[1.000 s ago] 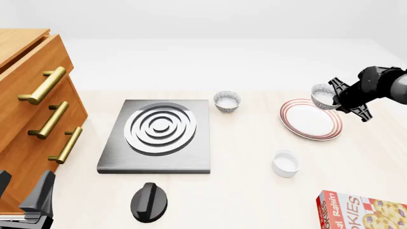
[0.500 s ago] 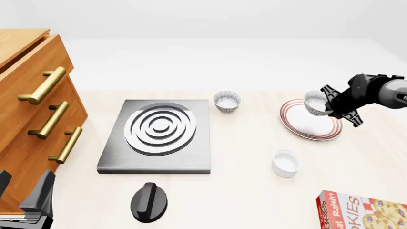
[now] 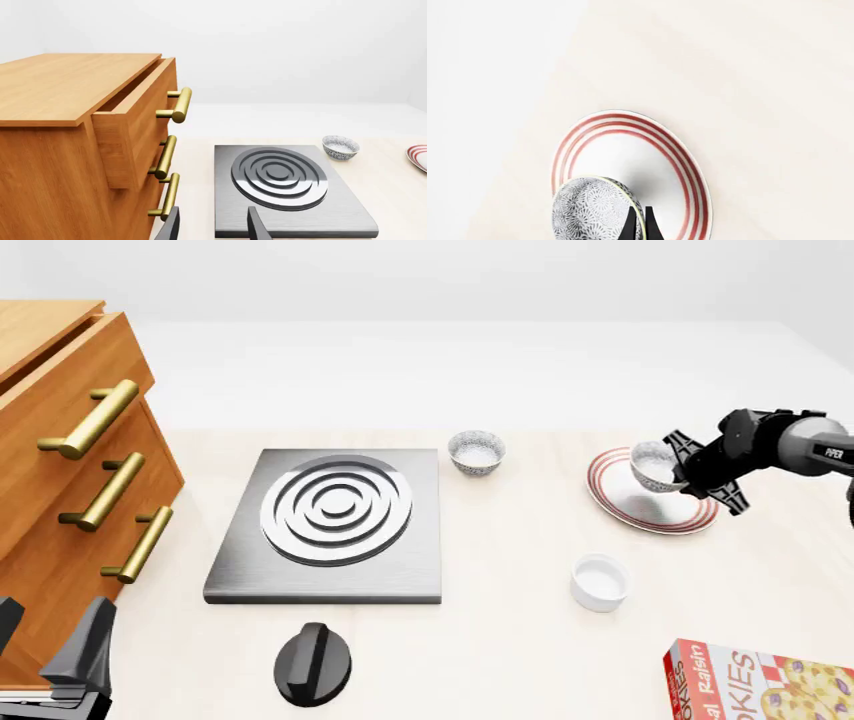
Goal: Pick the akita bowl next to the cookies box and place it on the plate.
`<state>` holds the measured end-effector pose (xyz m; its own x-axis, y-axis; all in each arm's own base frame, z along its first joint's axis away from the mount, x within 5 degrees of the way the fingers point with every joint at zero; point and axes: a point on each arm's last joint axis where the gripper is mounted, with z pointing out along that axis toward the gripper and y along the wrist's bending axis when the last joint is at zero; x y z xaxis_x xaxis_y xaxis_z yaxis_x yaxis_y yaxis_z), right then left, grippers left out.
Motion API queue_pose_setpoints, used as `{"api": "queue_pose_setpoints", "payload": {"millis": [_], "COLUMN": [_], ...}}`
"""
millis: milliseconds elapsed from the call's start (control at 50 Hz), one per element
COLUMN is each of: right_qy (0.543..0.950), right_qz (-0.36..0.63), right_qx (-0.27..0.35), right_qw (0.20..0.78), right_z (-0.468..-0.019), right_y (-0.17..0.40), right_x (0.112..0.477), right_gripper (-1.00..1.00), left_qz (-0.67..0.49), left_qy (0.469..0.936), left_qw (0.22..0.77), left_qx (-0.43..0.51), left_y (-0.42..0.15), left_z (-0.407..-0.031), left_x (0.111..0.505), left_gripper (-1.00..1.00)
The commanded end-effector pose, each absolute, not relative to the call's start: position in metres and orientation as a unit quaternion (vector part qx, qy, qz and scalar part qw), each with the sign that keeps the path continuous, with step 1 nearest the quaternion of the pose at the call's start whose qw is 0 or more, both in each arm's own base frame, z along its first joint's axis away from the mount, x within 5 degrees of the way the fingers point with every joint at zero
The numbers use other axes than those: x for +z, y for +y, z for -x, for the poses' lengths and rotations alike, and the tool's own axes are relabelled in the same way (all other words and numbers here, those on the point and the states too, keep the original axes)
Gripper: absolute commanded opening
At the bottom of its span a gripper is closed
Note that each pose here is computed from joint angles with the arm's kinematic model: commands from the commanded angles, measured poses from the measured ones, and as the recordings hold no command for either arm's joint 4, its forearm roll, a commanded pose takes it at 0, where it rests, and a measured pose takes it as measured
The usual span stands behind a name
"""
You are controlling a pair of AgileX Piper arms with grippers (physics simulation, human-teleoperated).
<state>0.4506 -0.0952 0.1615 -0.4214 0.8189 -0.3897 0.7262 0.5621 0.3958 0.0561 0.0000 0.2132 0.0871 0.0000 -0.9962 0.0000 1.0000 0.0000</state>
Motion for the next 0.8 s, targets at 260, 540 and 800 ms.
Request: {"api": "queue_pose_setpoints", "payload": {"millis": [260,540,800], "right_qy": [0.839,0.839,0.837], "right_qz": [-0.462,-0.465,-0.465], "right_qx": [0.082,0.081,0.084], "right_qw": [0.276,0.273,0.275], "right_z": [-0.456,-0.455,-0.455], "right_y": [-0.099,-0.101,-0.097], "right_x": [0.147,0.14,0.138], "right_gripper": [-1.0,-1.0,1.0], "left_qz": [0.0,0.0,0.0], "left_qy": [0.676,0.676,0.676], "left_qw": [0.737,0.737,0.737], "left_qx": [0.0,0.0,0.0], "left_y": [0.0,0.0,0.0], "left_z": [-0.056,-0.056,-0.056], "left_x": [0.213,0.213,0.213], "left_gripper": [1.0,1.0,1.0]}}
